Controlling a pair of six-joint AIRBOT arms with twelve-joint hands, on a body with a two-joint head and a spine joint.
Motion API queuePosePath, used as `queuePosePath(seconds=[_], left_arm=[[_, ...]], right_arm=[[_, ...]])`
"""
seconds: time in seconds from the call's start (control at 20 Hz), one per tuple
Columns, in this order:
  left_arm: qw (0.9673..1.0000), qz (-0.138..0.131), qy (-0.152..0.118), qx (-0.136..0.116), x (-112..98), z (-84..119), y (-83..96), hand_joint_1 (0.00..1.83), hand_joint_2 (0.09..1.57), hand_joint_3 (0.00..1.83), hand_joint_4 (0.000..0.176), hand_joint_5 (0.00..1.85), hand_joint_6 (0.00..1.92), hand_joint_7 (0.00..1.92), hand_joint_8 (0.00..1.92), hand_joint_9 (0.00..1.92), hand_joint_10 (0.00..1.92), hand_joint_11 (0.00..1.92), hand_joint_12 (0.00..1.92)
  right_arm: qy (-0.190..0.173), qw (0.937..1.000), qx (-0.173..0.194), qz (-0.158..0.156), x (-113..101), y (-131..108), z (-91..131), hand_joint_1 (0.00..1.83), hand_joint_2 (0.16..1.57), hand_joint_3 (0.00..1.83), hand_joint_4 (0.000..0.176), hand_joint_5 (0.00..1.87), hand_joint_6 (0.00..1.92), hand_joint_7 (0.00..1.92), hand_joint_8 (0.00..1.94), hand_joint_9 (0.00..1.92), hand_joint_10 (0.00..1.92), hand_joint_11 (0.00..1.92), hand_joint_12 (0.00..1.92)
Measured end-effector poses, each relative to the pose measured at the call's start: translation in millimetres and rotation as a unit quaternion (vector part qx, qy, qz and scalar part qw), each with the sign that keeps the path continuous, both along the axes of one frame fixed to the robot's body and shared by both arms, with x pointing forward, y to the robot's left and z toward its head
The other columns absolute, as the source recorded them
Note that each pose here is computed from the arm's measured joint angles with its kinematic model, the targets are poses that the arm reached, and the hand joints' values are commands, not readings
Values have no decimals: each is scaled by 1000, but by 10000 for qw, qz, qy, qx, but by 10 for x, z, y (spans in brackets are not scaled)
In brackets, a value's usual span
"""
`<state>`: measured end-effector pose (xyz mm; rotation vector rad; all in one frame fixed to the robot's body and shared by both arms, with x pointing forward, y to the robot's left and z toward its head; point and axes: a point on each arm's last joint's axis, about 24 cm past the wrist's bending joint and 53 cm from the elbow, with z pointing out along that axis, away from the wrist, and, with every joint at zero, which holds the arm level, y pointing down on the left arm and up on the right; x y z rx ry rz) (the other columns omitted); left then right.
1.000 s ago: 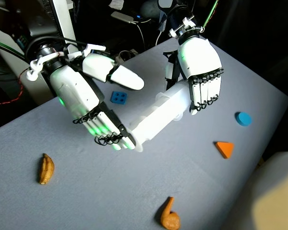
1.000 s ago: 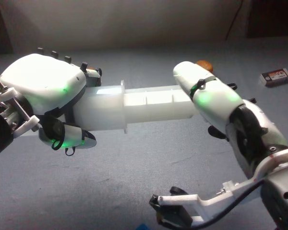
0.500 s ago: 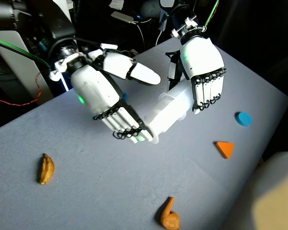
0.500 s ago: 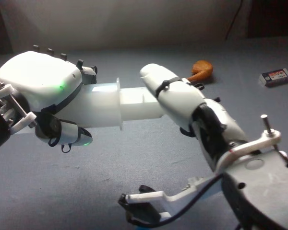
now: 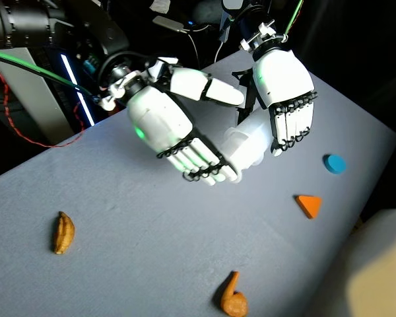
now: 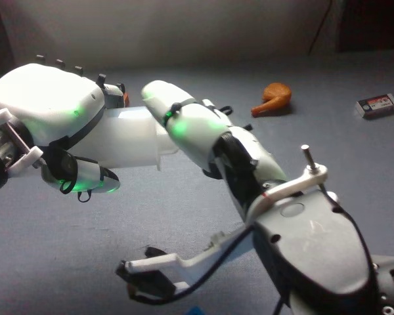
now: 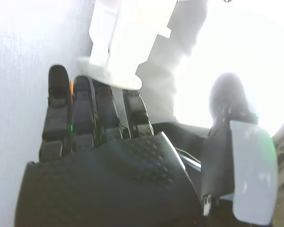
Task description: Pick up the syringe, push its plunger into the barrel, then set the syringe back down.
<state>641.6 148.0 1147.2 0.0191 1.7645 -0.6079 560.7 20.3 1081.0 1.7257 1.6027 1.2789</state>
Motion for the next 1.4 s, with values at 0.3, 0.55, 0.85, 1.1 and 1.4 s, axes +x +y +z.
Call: queuePosePath(seconds=[0.3, 0.55, 0.85, 1.1, 1.4], left_arm=[[10000, -24, 48, -39, -3, -6, -16, 1361, 1173, 0, 0, 861, 944, 794, 1278, 850, 1412, 877, 1157], [10000, -54, 16, -1, 6, 22, -32, 1360, 1177, 0, 0, 840, 967, 790, 1288, 846, 1421, 875, 1151], [9997, -224, 30, -87, -47, 24, -175, 1359, 1177, 0, 0, 852, 959, 786, 1287, 841, 1430, 859, 1155], [9982, -544, 242, 22, -159, -146, -389, 1361, 1173, 0, 0, 873, 940, 785, 1280, 845, 1421, 867, 1184], [9974, -549, 473, -26, -196, -329, -568, 1360, 1175, 0, 0, 860, 948, 787, 1280, 844, 1430, 909, 1160]], right_arm=[[-45, 9995, 135, 290, -35, 195, 48, 70, 1014, 3, 109, 85, 2, 66, 0, 17, 1, 0, 549], [-131, 9994, 121, 297, -6, 177, 81, 50, 1020, 4, 109, 77, 0, 60, 0, 15, 1, 0, 563], [-389, 9982, -22, 453, -57, -157, 226, 50, 1021, 4, 109, 70, 0, 60, 0, 16, 1, 0, 565], [-979, 9939, -430, 273, 132, -676, 414, 54, 1022, 2, 110, 69, 0, 58, 0, 5, 0, 0, 544], [-1630, 9753, -1375, 574, 192, -925, 502, 59, 1021, 1, 109, 74, 2, 63, 1, 11, 2, 0, 566]])
